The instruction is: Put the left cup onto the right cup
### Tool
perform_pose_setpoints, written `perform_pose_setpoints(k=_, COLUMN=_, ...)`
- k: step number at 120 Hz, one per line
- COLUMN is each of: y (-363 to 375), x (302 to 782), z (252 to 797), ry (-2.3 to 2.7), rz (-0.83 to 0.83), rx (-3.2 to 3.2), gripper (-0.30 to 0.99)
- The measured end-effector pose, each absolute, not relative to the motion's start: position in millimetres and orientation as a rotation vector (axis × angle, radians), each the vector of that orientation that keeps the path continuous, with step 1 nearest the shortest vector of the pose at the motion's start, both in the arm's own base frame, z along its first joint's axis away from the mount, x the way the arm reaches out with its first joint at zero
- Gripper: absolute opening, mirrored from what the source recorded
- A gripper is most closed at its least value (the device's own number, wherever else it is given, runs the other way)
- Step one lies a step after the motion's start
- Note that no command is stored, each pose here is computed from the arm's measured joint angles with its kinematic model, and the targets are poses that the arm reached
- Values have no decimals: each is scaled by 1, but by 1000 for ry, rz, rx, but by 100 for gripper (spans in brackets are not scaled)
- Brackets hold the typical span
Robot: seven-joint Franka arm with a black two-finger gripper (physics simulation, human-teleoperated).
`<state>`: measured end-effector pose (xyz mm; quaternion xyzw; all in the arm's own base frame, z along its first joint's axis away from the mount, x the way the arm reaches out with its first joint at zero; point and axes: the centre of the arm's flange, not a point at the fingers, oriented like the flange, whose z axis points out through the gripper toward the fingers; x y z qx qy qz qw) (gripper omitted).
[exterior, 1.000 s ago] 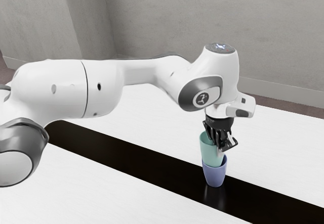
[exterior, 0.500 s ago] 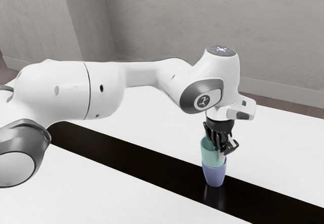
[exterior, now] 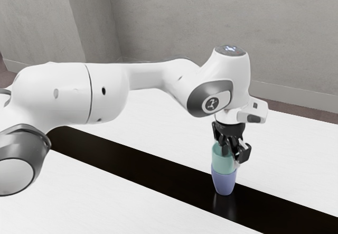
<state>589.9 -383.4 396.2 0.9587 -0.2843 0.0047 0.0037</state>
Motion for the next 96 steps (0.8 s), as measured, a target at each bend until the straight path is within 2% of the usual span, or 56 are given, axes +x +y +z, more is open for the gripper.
perform_pose_setpoints(k=72, y=-372, x=582, z=453, ry=-879, rz=102, rx=2985, gripper=44)
perform_pose_setpoints(k=96, y=-352, x=585, z=476, ry=-839, rz=117, rx=2992, gripper=57)
